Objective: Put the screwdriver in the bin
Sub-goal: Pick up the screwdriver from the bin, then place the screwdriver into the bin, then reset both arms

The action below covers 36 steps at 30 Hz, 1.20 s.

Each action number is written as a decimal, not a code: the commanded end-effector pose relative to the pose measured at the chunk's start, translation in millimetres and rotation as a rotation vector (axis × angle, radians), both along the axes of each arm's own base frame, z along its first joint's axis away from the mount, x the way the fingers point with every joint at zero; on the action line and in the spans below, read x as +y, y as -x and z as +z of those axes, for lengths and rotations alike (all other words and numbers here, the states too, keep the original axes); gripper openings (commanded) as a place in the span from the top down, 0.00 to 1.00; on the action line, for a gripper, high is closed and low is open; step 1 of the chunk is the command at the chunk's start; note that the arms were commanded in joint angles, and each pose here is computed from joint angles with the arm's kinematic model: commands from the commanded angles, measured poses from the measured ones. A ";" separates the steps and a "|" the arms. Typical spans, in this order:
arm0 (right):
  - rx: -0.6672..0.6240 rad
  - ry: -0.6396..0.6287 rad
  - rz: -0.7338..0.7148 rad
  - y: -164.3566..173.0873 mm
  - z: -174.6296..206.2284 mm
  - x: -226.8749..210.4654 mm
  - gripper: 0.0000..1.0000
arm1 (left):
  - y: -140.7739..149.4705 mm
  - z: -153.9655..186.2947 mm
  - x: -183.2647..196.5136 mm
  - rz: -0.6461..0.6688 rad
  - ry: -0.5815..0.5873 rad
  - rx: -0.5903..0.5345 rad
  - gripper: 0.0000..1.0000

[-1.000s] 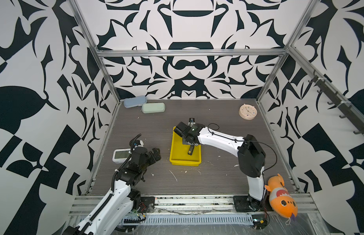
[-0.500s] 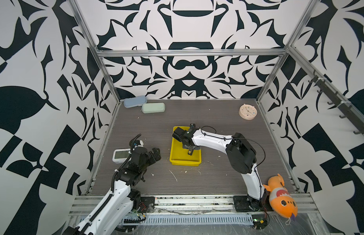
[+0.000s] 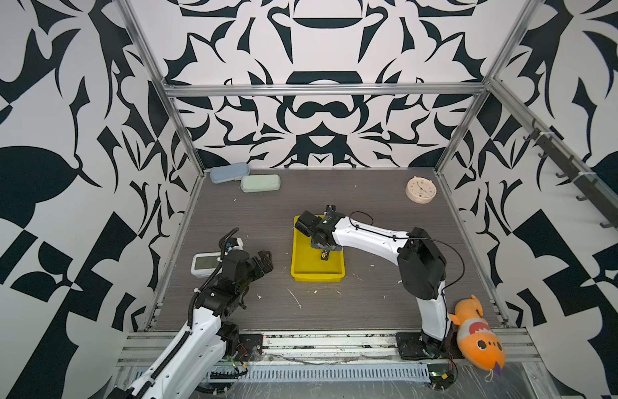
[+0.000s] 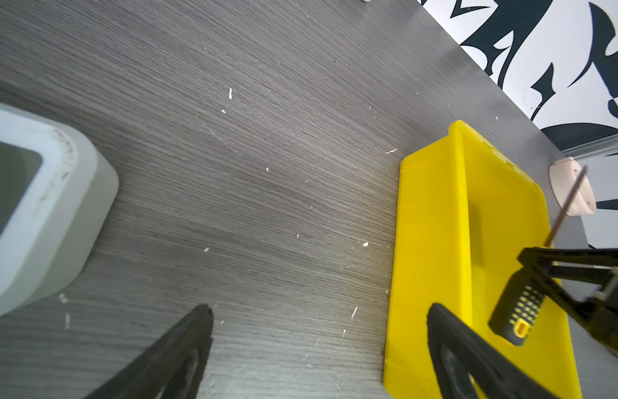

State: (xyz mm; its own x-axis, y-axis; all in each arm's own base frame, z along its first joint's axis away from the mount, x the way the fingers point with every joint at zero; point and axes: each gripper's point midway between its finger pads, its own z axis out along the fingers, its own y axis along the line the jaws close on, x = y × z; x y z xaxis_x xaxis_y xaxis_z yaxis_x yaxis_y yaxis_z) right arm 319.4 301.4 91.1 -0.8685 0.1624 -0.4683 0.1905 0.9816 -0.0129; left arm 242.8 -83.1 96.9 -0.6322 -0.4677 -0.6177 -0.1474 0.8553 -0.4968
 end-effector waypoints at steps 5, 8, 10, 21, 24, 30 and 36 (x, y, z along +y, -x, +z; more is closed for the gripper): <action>0.016 -0.038 0.072 15.6 18.2 19.1 1.00 | 0.4 0.4 0.0 0.001 0.003 -0.005 0.01; 0.029 -0.055 0.079 18.8 8.3 25.9 1.00 | 0.3 0.2 0.5 0.003 0.001 -0.005 0.01; 0.045 -0.055 0.082 21.1 0.2 28.8 1.00 | 0.6 -0.4 0.4 0.002 0.001 -0.002 0.01; 0.035 -0.068 0.103 18.8 -0.6 34.0 0.57 | 0.6 -0.3 0.9 0.005 0.001 -0.002 0.01; 0.004 -0.062 0.117 17.1 15.9 28.7 0.49 | 0.7 0.0 0.7 0.004 0.001 -0.003 0.01; -0.088 0.006 0.185 14.6 68.3 5.7 0.02 | 1.3 0.8 1.5 0.008 0.003 -0.004 0.01; -0.178 0.183 0.073 6.8 117.2 -90.4 0.04 | 1.7 0.1 2.4 0.014 0.006 -0.008 0.01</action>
State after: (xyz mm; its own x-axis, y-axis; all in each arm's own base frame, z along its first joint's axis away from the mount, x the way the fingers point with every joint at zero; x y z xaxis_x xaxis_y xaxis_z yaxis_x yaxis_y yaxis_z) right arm 307.8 276.4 180.7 -0.8144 0.0274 -0.5796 0.0541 0.9981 -0.0287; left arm 243.1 -83.1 101.2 -0.6213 -0.4726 -0.6250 -0.1399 0.8517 -0.5050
